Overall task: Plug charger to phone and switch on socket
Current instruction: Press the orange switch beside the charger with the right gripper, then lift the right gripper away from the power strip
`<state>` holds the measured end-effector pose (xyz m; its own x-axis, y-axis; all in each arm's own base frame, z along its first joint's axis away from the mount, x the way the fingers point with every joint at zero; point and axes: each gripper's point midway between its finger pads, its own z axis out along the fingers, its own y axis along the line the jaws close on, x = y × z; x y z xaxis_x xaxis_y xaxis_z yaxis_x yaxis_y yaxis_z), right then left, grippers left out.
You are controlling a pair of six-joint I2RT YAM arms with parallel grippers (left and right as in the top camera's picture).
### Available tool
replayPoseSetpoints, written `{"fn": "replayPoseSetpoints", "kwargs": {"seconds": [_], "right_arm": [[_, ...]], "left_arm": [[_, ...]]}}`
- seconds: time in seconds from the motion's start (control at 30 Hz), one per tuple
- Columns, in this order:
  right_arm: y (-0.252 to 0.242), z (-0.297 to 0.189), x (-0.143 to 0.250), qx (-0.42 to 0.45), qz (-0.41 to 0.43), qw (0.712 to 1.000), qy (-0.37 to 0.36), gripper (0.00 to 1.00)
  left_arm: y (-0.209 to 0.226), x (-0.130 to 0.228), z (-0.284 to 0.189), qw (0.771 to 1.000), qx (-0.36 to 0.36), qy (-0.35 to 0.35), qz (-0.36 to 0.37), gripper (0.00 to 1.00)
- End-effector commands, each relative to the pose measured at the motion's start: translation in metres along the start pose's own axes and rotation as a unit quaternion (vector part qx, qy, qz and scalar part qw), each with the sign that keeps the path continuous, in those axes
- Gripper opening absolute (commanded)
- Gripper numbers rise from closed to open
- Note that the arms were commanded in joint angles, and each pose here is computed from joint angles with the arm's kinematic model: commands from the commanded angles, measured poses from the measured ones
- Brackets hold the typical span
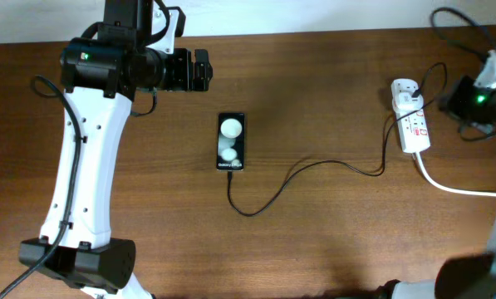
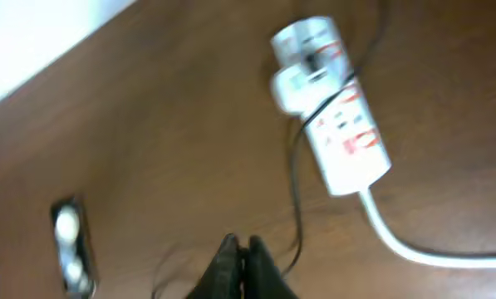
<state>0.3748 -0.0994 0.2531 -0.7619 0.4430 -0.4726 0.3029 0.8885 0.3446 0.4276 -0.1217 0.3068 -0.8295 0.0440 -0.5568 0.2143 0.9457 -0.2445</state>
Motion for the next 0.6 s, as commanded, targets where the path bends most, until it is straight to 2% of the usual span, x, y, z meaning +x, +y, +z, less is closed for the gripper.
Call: {"fn": "replayPoseSetpoints", "kwargs": {"seconds": [0.0, 0.13, 0.2, 0.27, 0.3, 0.33, 0.4, 0.57], "right_arm": [[0.045, -0.055, 0.018, -0.008, -0.084, 0.995, -0.043, 0.09], [0.082, -0.096, 0.065, -0.037, -0.146, 0.988, -0.034, 0.11], [0.091, -0.114, 0.088, -0.048, -0.159, 0.986, -0.027, 0.2], [0.092, -0.13, 0.104, -0.052, -0.163, 0.985, -0.026, 0.36], [0.089, -0.138, 0.117, -0.051, -0.162, 0.985, -0.02, 0.64], [0.087, -0.142, 0.124, -0.049, -0.16, 0.986, -0.014, 0.99], [0.084, -0.147, 0.137, -0.047, -0.156, 0.987, 0.001, 0.99], [0.078, -0.143, 0.138, -0.032, -0.152, 0.988, 0.013, 0.99]], "left_arm": [[0.0, -0.005, -0.015, 1.0, -0.003, -0.019, 0.01, 0.99], [0.0, -0.005, -0.015, 1.0, -0.003, -0.019, 0.01, 0.99], [0.0, -0.005, -0.015, 1.0, -0.003, -0.019, 0.01, 0.99], [0.0, -0.005, -0.015, 1.0, -0.003, -0.019, 0.01, 0.99], [0.0, -0.005, -0.015, 1.0, -0.003, -0.019, 0.01, 0.99], [0.0, -0.005, -0.015, 1.0, -0.003, -0.019, 0.01, 0.99], [0.0, -0.005, -0.015, 1.0, -0.003, -0.019, 0.01, 0.99], [0.0, -0.005, -0.015, 1.0, -0.003, -0.019, 0.01, 0.99]]}}
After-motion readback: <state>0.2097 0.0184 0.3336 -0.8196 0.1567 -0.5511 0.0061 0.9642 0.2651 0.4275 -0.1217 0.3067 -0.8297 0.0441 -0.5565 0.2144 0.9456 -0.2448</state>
